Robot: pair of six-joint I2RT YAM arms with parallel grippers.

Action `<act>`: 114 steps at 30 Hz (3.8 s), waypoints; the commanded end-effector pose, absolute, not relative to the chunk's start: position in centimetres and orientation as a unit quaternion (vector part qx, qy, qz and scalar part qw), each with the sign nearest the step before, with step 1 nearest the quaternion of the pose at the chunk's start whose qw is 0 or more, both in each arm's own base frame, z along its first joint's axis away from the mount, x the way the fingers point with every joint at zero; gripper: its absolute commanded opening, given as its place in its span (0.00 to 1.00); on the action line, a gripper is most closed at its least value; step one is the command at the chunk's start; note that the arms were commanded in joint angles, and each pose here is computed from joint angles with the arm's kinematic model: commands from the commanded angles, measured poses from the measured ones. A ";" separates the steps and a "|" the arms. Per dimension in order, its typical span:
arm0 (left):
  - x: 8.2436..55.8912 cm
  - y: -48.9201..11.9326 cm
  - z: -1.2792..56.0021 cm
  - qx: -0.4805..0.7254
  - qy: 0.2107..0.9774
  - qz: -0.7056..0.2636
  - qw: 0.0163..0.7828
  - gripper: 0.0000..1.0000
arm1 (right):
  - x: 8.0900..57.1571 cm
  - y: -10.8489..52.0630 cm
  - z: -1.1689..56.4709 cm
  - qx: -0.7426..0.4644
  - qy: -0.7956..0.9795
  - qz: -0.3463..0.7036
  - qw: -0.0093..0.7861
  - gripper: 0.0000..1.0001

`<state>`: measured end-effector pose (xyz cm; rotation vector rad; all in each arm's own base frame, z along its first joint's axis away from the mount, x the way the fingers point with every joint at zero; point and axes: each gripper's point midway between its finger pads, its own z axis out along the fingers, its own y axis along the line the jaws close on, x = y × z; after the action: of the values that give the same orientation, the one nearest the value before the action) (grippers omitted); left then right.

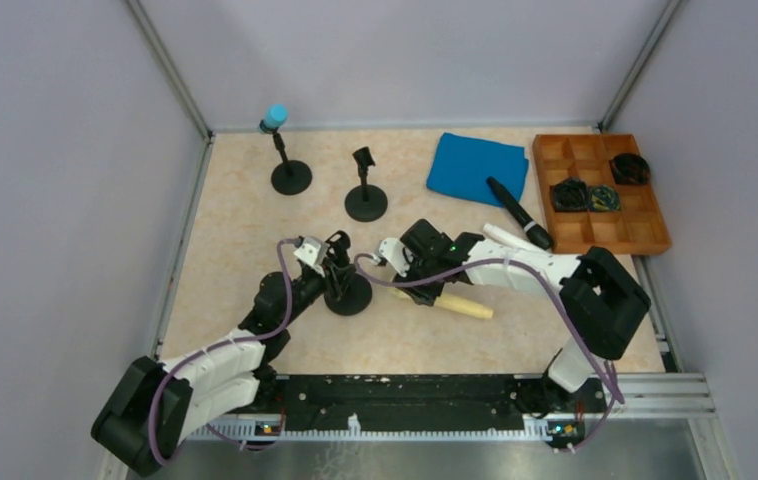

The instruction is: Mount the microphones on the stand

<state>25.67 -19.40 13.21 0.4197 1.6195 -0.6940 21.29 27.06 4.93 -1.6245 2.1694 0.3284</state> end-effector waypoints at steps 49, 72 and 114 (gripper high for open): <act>25.8 -20.5 18.7 0.177 0.652 -0.343 0.653 0.05 | 26.9 28.8 15.0 -0.320 0.827 0.177 0.427 0.00; 25.4 -22.7 17.7 0.219 0.654 -0.378 0.617 0.00 | 25.7 25.3 27.1 -0.256 0.654 0.294 0.649 0.00; 20.3 -27.8 22.4 0.321 0.494 -0.504 0.632 0.00 | 14.0 25.8 47.5 -0.185 0.186 0.566 0.781 0.00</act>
<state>20.86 -27.49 17.35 0.7368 1.3513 -1.1328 16.45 26.58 45.12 -0.4100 0.5373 1.1559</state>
